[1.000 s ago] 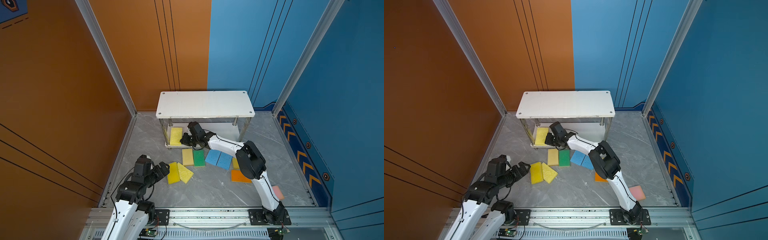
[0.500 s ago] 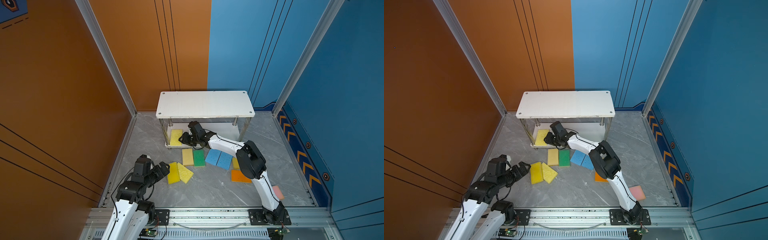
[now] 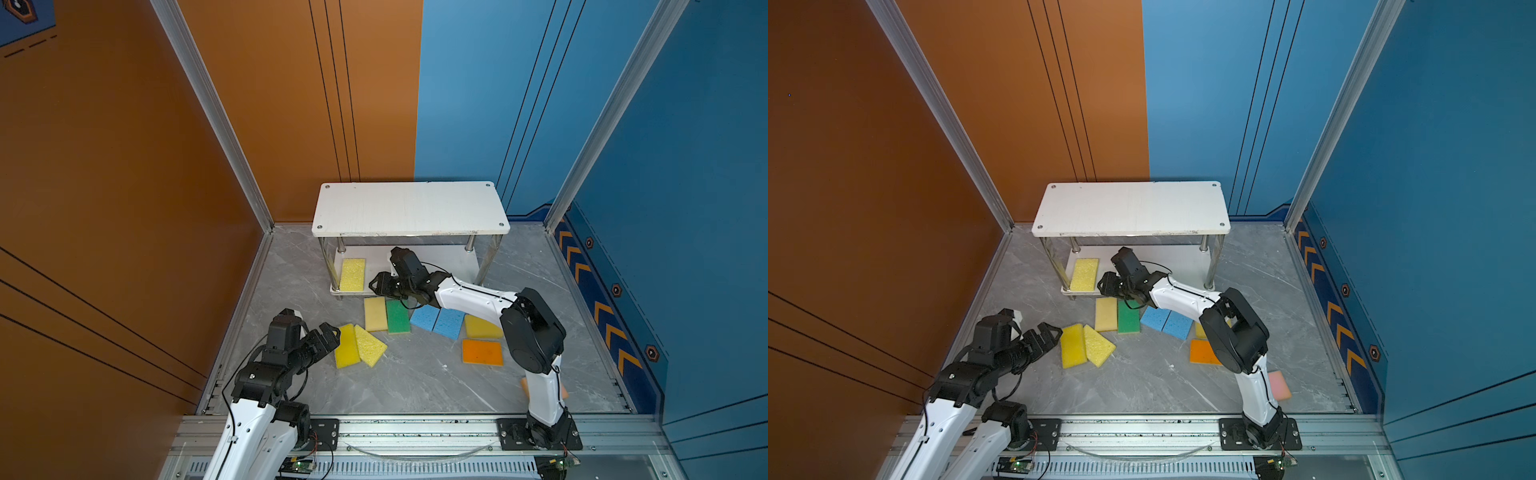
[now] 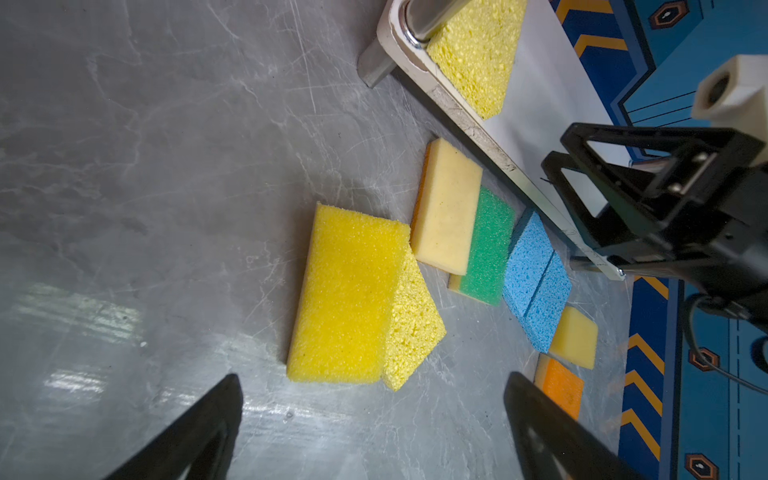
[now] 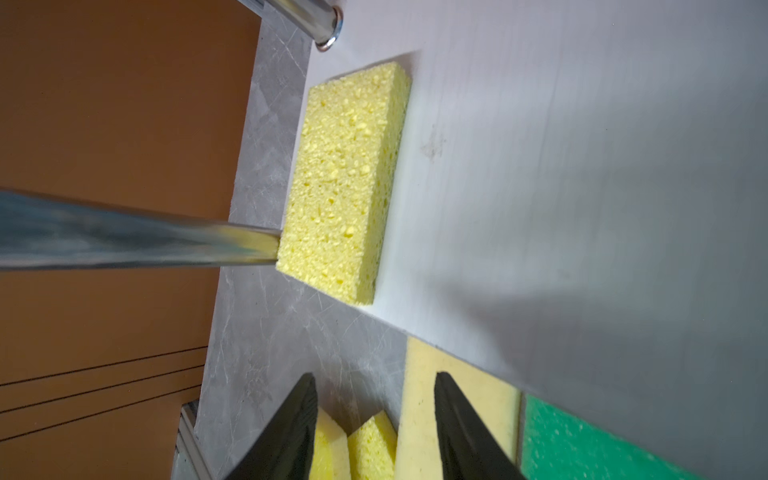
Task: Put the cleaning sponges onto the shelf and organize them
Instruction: 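Lower the right gripper over the yellow foam sponge while the left gripper approaches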
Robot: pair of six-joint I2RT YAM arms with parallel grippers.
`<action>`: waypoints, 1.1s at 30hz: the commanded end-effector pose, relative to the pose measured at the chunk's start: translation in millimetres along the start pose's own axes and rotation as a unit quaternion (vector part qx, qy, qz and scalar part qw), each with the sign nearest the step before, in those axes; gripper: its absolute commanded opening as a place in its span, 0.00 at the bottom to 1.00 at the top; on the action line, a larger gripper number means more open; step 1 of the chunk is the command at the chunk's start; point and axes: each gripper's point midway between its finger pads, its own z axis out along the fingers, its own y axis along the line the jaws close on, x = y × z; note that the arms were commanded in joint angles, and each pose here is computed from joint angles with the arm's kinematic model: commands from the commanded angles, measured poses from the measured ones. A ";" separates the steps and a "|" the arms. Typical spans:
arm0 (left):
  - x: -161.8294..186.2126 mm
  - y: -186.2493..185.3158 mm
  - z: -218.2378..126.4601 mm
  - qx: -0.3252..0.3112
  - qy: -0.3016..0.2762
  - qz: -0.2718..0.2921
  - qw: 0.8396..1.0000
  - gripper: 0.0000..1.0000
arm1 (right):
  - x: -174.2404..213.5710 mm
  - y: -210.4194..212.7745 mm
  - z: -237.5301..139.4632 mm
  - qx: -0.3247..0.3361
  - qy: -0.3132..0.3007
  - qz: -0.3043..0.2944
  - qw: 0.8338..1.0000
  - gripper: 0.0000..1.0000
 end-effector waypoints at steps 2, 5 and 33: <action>-2.4 -6.0 -1.7 0.022 -0.008 -0.003 1.000 0.98 | 39.6 14.7 -26.4 0.008 0.034 -0.071 0.997 0.49; 2.2 -1.6 6.0 0.023 -0.004 -0.013 1.000 0.97 | 68.4 16.3 -39.2 0.017 0.062 -0.097 0.993 0.49; 27.8 30.3 92.4 -0.014 0.071 -0.026 0.997 0.53 | 92.8 -14.8 -96.5 0.016 0.058 -0.084 0.995 0.50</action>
